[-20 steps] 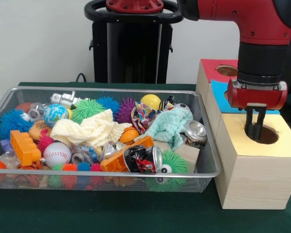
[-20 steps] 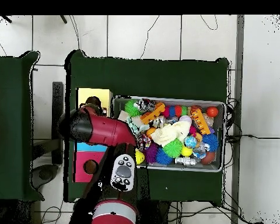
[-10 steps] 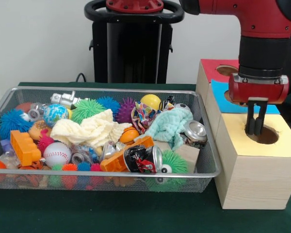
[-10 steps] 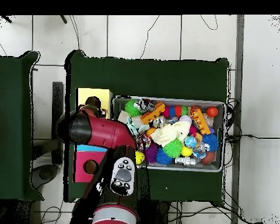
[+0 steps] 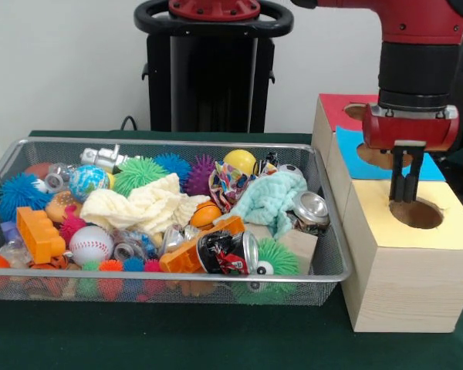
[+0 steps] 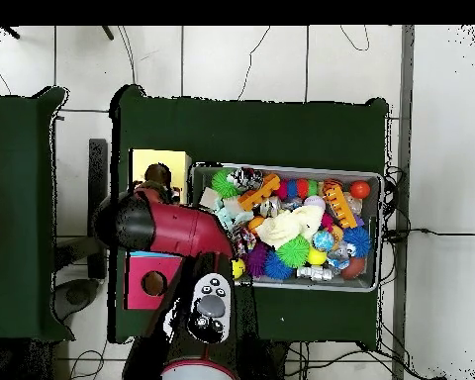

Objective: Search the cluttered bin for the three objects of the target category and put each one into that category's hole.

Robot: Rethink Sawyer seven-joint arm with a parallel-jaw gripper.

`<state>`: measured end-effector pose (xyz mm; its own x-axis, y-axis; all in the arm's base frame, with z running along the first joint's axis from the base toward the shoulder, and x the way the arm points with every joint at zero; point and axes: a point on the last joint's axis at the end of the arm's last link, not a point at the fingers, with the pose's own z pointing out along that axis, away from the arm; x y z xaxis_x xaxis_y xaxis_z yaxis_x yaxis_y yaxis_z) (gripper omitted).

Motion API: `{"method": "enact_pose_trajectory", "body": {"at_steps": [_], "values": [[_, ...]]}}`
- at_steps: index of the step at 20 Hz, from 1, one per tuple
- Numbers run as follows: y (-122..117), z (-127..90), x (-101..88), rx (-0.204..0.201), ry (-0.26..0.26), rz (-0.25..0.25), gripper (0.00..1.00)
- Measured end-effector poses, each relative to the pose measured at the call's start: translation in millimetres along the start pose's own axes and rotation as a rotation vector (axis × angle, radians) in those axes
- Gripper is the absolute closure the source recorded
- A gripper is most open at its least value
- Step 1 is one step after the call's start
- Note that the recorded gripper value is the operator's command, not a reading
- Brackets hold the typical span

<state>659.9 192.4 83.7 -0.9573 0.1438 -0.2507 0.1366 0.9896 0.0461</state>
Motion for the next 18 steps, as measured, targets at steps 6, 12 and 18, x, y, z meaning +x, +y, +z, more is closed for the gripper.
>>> {"method": "enact_pose_trajectory", "body": {"at_steps": [6, 12, 18], "values": [[-20.8, -0.8, 4.5, 0.024, 0.009, -0.034, 1.0], [-82.3, 2.6, 10.3, 0.06, 0.032, -0.066, 1.0], [-167.2, 17.0, 34.1, 0.11, 0.096, -0.068, 1.0]]}}
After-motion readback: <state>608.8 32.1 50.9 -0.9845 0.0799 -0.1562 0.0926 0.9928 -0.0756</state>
